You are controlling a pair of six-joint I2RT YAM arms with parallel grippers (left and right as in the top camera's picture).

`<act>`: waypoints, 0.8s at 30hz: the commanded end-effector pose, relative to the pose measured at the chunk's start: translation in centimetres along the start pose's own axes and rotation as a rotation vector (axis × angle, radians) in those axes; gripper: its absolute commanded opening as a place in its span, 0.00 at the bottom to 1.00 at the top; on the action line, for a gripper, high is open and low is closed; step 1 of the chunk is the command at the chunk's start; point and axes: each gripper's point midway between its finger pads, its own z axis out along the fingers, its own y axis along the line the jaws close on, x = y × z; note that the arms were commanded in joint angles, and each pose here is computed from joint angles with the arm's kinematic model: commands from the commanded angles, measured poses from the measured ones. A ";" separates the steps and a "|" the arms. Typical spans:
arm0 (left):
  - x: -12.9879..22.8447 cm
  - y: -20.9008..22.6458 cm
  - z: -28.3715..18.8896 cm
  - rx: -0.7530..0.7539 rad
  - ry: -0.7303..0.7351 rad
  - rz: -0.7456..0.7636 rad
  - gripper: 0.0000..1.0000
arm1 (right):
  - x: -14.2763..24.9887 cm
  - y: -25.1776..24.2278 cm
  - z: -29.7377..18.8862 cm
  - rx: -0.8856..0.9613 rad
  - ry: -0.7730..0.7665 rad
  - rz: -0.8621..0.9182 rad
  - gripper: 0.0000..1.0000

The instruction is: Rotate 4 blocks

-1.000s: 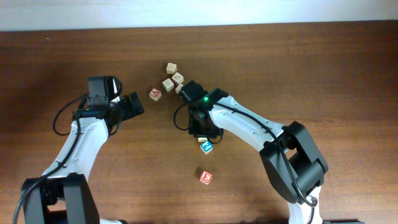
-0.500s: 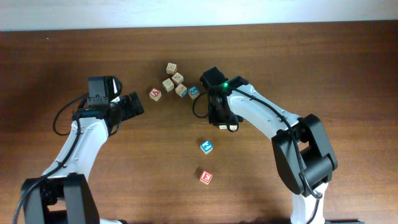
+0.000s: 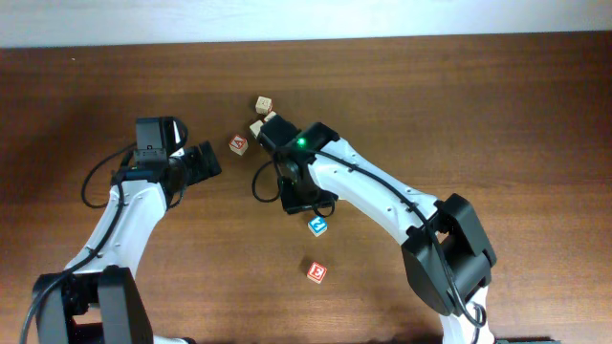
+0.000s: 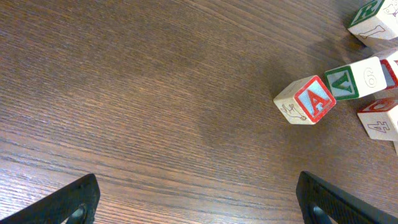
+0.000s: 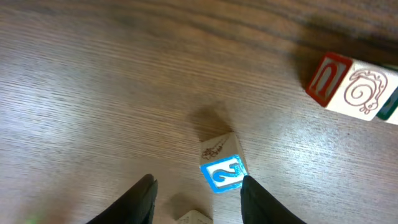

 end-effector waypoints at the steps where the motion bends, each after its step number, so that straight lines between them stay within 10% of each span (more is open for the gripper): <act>1: -0.8 0.0 -0.5 -0.001 -0.025 0.003 0.99 | 1.3 -1.4 1.3 0.048 0.038 -0.276 0.45; 7: -0.8 0.0 -0.5 -0.001 -0.025 0.003 0.99 | 2.6 -1.7 4.1 0.022 0.072 -0.403 0.43; 9: -0.8 0.0 -0.5 -0.001 -0.025 0.003 0.99 | 2.4 -1.7 4.1 0.020 0.064 -0.402 0.28; 24: -0.8 0.0 -0.5 -0.001 -0.025 0.003 0.99 | -5.9 -7.1 3.4 0.090 -0.221 0.217 0.22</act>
